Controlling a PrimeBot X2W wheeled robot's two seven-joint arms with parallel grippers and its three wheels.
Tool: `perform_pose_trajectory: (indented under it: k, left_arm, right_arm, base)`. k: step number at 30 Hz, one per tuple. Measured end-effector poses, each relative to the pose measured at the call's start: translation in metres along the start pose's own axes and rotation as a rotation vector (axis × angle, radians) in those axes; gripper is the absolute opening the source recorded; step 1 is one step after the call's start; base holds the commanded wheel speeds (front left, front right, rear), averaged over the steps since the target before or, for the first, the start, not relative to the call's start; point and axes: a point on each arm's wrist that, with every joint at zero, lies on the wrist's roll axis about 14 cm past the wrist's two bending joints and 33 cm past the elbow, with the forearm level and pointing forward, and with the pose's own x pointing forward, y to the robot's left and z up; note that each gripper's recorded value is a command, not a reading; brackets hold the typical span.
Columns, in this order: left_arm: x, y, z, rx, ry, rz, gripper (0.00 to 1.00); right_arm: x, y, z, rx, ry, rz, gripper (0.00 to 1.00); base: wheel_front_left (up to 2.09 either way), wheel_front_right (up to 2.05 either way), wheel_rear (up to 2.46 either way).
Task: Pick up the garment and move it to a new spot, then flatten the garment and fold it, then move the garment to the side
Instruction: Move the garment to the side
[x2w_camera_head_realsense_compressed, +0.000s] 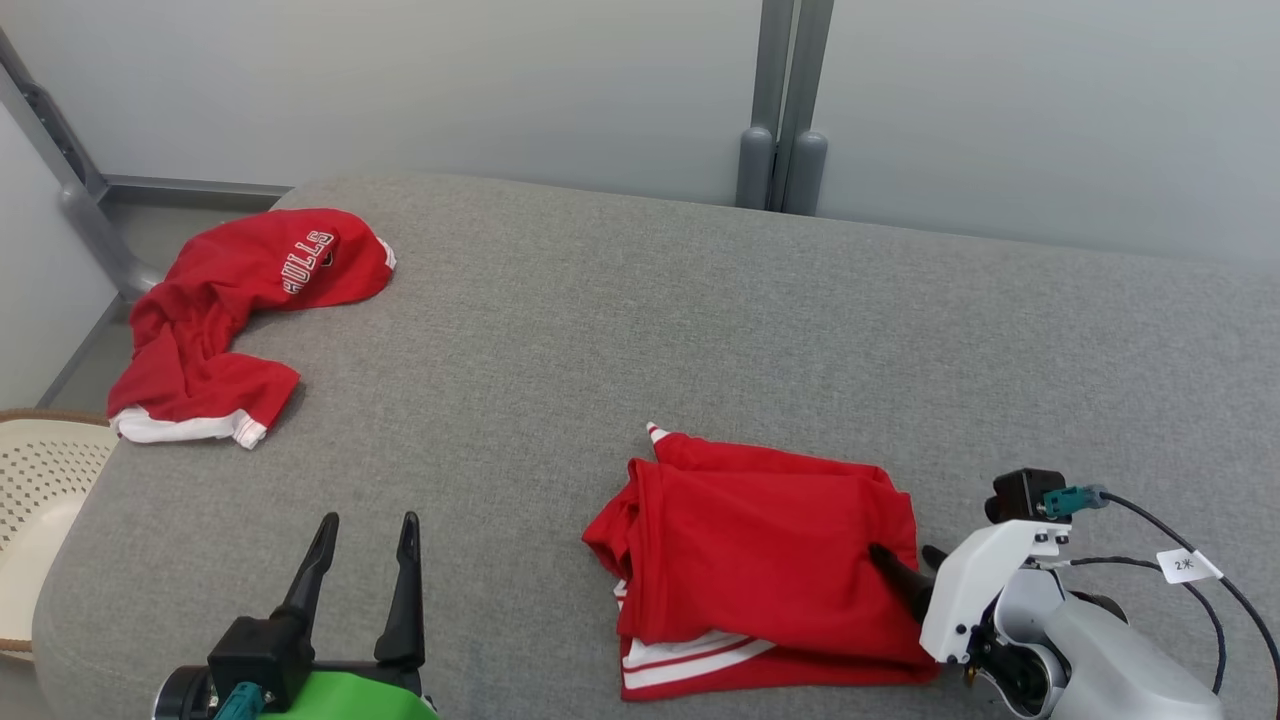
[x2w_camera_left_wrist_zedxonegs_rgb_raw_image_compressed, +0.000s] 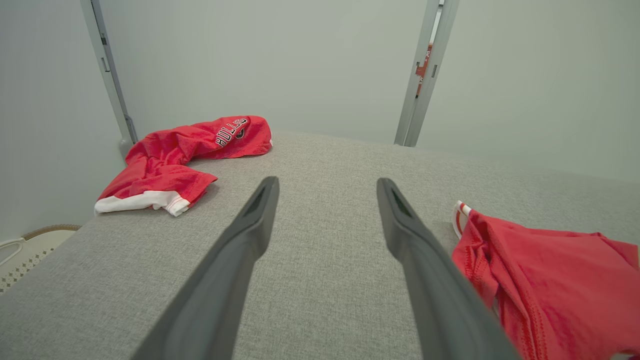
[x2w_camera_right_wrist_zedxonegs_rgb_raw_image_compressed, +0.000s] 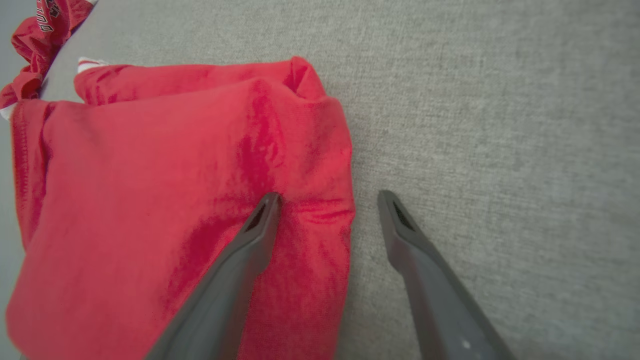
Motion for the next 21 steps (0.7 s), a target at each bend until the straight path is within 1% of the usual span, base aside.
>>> perform_pose_trajectory:
  k: [3, 4, 5, 7, 8, 10, 14, 21]
  left_arm:
    - [0.000, 0.001, -0.002, 0.001, 0.006, 0.004, 1.00]
    - [0.000, 0.001, -0.002, 0.000, 0.008, 0.003, 1.00]
    - [0.001, 0.000, -0.003, 0.000, 0.009, 0.001, 1.00]
    - [0.002, -0.001, -0.002, 0.000, 0.008, -0.003, 1.00]
    - [0.003, -0.002, -0.002, 0.000, 0.007, -0.008, 1.00]
    - [0.005, -0.006, 0.000, -0.024, -0.001, -0.016, 1.00]
    - [0.011, -0.020, 0.004, -0.025, -0.015, -0.062, 1.00]
    - [0.023, -0.048, 0.004, -0.016, -0.015, -0.156, 1.00]
  right_arm:
    - [0.003, 0.002, 0.000, 0.008, 0.009, 0.008, 1.00]
    - [0.003, 0.003, 0.000, 0.006, 0.006, 0.010, 0.93]
    - [0.003, 0.003, 0.001, 0.007, -0.003, 0.013, 0.51]
    - [0.002, 0.005, 0.004, -0.002, -0.024, 0.018, 0.08]
    - [0.002, 0.005, 0.007, -0.006, -0.041, 0.019, 0.00]
    - [-0.001, 0.005, 0.017, -0.029, -0.082, 0.023, 0.00]
    - [-0.009, -0.003, 0.027, -0.089, -0.127, 0.017, 0.00]
    - [-0.030, -0.024, 0.056, -0.123, -0.228, -0.016, 0.00]
  base:
    - [0.00, 0.00, 0.00]
    - [0.00, 0.00, 0.00]
    - [0.00, 0.00, 0.00]
    - [0.00, 0.00, 0.00]
    - [0.00, 0.00, 0.00]
    - [0.00, 0.00, 0.00]
    - [0.00, 0.00, 0.00]
    - [0.00, 0.00, 0.00]
